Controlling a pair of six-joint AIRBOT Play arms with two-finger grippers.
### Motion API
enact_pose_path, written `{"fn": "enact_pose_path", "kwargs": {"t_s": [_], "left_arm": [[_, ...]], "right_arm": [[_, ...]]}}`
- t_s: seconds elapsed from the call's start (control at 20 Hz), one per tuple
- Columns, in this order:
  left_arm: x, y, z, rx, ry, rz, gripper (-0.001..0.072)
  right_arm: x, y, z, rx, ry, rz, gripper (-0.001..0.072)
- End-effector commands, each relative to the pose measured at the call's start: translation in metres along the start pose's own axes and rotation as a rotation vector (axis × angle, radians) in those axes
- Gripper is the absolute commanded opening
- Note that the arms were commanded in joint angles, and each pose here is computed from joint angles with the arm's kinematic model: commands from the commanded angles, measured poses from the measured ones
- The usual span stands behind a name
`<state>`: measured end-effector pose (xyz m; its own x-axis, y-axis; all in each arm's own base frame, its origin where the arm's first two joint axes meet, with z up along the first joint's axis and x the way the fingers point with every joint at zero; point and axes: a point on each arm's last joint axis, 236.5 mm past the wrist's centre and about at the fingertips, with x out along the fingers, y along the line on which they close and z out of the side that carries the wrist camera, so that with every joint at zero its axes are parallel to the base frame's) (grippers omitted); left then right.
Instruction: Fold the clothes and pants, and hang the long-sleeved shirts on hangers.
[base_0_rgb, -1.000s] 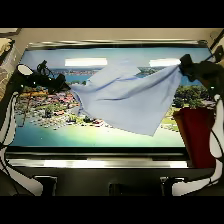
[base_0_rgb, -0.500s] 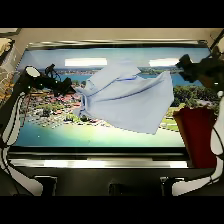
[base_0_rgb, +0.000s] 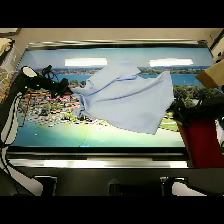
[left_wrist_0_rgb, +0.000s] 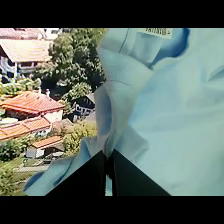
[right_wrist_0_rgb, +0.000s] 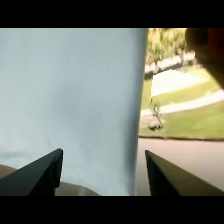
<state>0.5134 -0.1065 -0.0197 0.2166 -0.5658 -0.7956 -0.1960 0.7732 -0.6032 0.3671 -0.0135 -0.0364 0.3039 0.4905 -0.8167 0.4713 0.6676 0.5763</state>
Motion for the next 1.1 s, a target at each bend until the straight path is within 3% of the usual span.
{"fn": "enact_pose_path", "kwargs": {"t_s": [0.0,0.2,0.4,0.45,0.5,0.65,0.8,0.9,1.05], "left_arm": [[-0.001,0.002,-0.001,-0.001,0.008,0.001,0.0019],[-0.001,0.002,-0.001,-0.009,0.007,0.001,0.0019],[-0.001,0.002,-0.001,-0.009,0.005,0.001,0.0019],[-0.001,0.002,-0.001,-0.009,0.006,0.001,0.0019],[-0.002,0.003,0.0,-0.012,0.005,0.0,0.0018],[-0.022,-0.006,0.008,-0.015,-0.037,-0.033,0.0018],[-0.096,-0.066,0.035,0.076,-0.199,-0.202,0.0017],[-0.18,-0.116,0.046,0.187,-0.38,-0.266,0.0016],[-0.327,-0.195,0.013,0.369,-0.701,-0.326,0.0016]], "right_arm": [[0.038,-0.024,-0.062,0.083,0.126,0.052,0.0594],[0.057,-0.029,-0.072,0.136,0.106,0.069,0.0578],[0.091,0.0,-0.084,0.033,0.077,0.012,0.0526],[0.097,0.007,-0.087,0.04,0.069,0.006,0.0333],[0.097,0.015,-0.087,0.04,0.064,0.016,0.0032],[0.052,0.06,-0.051,-0.06,-0.074,0.098,0.0035],[-0.072,0.163,-0.011,-0.289,-0.31,0.265,0.0036],[-0.172,0.24,-0.024,-0.516,-0.475,0.365,0.0036],[-0.325,0.321,-0.093,-0.802,-0.751,0.489,0.0037]]}}
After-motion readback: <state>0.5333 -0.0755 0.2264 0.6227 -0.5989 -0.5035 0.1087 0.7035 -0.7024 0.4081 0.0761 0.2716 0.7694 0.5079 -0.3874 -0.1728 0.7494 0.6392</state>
